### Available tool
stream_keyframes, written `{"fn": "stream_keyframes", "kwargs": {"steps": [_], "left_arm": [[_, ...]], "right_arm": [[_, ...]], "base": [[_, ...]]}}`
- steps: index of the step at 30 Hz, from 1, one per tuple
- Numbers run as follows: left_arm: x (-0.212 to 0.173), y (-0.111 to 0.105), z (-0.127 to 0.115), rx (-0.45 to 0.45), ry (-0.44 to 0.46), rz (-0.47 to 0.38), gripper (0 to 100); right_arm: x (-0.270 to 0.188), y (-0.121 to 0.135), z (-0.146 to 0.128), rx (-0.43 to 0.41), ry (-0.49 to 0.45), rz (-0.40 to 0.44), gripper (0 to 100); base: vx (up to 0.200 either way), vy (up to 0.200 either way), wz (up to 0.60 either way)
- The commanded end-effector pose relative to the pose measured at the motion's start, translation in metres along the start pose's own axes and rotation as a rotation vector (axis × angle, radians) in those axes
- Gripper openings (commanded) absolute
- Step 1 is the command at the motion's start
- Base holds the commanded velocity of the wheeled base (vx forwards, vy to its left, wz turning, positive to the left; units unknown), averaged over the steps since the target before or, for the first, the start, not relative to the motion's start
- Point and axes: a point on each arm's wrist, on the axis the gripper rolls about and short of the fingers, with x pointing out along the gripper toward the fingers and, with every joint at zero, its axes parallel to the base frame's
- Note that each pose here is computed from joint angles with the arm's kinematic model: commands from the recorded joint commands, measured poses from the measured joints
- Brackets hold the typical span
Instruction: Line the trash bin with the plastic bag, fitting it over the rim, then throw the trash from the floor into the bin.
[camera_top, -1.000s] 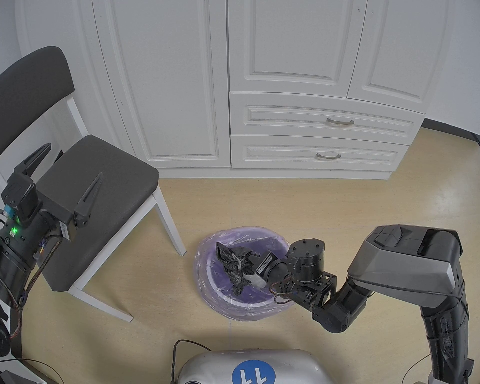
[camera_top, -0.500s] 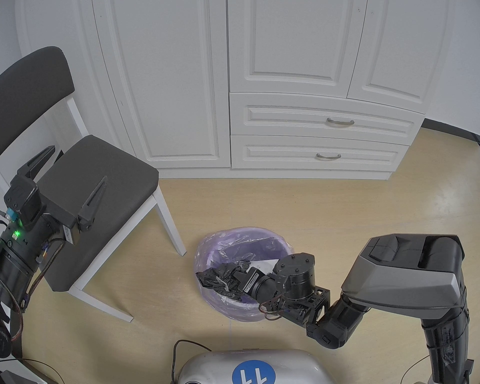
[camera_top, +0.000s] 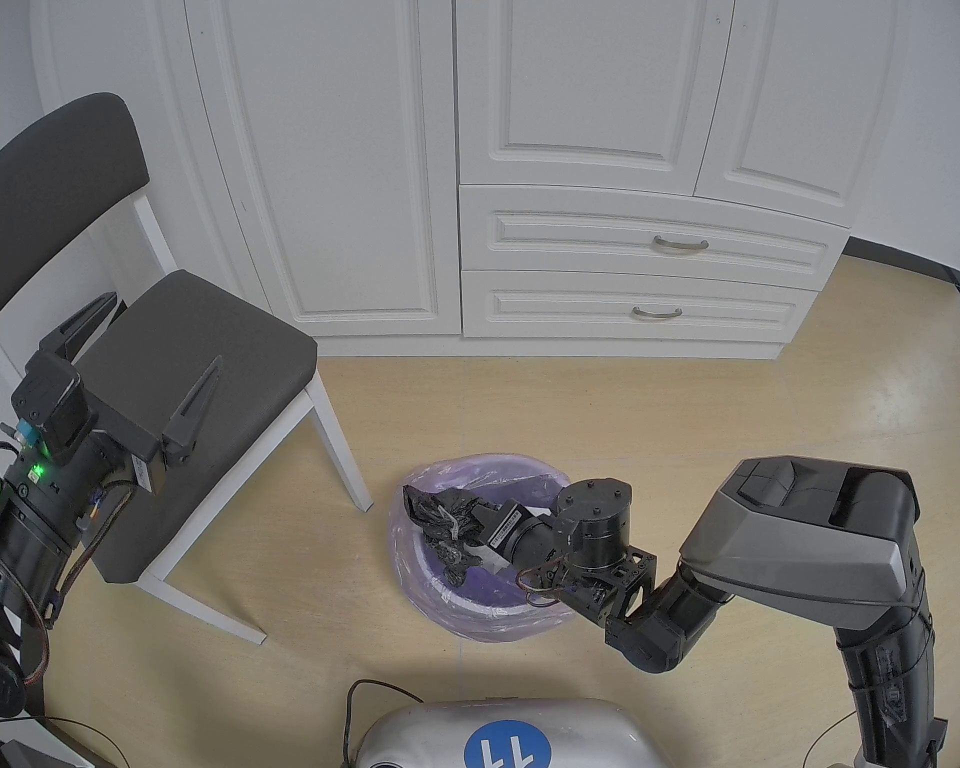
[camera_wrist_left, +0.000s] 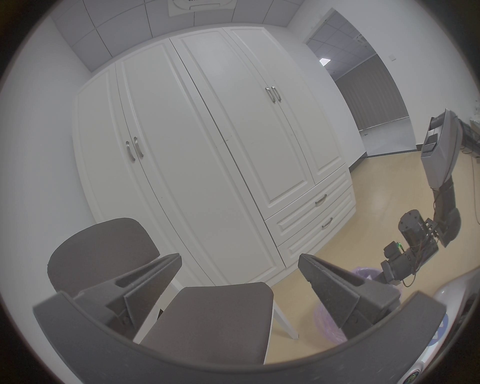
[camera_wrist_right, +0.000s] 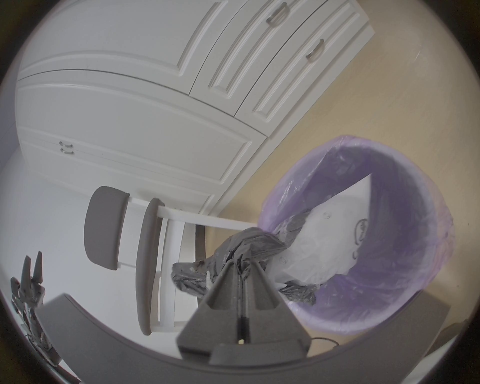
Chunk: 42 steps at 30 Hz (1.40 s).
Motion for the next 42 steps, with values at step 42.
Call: {"fn": "stream_keyframes", "kwargs": {"steps": [42], "left_arm": [[0.003, -0.01, -0.003, 0.0, 0.015, -0.043, 100]], "right_arm": [[0.015, -0.045, 0.008, -0.268, -0.116, -0.064, 0]], "base": [[0.0, 0.0, 0.0]]}}
